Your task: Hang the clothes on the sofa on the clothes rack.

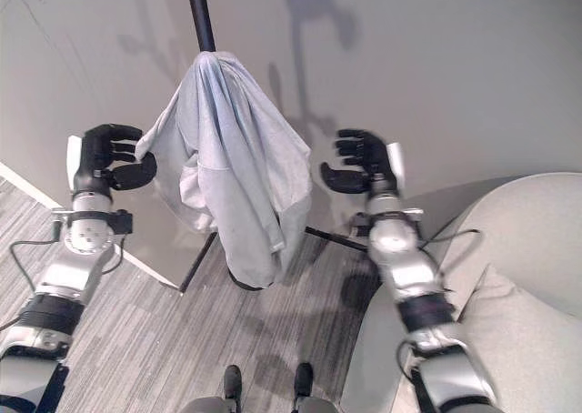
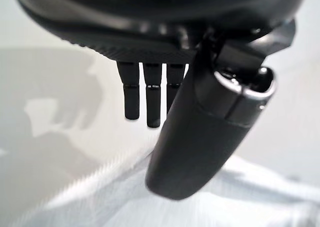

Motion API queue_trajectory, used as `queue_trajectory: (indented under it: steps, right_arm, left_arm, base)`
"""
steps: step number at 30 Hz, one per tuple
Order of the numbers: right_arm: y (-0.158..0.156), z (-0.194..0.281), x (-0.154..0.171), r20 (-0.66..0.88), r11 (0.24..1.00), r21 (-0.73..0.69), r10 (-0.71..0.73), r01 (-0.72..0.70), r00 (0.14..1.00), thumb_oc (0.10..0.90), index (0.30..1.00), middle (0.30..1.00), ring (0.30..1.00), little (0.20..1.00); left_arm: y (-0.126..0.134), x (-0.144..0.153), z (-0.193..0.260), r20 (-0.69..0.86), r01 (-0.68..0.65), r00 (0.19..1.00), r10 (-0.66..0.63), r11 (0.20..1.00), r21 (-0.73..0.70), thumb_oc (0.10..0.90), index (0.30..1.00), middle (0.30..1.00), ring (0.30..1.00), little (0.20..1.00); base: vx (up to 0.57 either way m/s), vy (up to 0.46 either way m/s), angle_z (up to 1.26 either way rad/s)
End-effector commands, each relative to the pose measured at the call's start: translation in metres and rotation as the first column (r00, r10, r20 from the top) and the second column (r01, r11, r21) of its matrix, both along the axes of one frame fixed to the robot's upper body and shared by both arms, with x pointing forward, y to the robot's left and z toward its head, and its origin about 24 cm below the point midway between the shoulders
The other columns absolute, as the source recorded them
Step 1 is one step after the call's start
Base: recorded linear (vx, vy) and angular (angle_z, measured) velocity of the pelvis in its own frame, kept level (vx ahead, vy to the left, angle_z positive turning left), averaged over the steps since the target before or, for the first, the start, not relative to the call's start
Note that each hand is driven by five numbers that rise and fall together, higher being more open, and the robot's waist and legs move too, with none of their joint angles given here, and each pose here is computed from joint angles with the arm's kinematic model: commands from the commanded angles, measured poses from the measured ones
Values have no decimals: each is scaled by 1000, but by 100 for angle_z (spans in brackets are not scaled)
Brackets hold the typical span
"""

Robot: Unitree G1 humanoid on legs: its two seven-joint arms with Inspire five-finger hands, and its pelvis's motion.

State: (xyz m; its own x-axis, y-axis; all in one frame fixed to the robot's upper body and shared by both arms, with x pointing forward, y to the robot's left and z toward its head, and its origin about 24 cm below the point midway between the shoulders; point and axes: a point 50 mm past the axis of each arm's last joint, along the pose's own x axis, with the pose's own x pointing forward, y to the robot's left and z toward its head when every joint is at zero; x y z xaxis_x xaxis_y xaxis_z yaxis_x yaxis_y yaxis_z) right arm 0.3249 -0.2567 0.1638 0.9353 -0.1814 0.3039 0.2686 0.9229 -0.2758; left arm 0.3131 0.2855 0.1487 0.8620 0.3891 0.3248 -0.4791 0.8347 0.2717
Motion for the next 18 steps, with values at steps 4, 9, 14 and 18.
queue_trajectory:
  steps: [4, 9, 14, 18]
  right_arm:
    - [-26, 29, -24, 112, 982, -187, 9, 12, 994, 800, 900, 900, 900, 900]
    - [-51, -40, -67, -83, 995, -71, -74, 68, 994, 800, 900, 900, 900, 900]
    - [-46, -110, -94, -307, 994, 70, -61, 87, 950, 800, 900, 900, 900, 900]
    - [-33, -171, -124, -544, 991, 96, -24, 90, 839, 800, 900, 900, 900, 900]
  left_arm:
    - [45, -23, 36, 105, -114, 990, 95, 976, 184, 800, 900, 900, 900, 900]
    - [66, -72, -31, -39, -203, 978, 204, 979, 23, 800, 900, 900, 900, 900]
    - [54, -97, -88, -192, -182, 970, 151, 971, -157, 800, 900, 900, 900, 900]
    - [33, -123, -148, -425, -176, 902, 77, 964, -198, 800, 900, 900, 900, 900]
  base:
    - [35, -4, -8]
    - [-1, -1, -1]
    - [-24, 2, 0]
    - [-10, 1, 1]
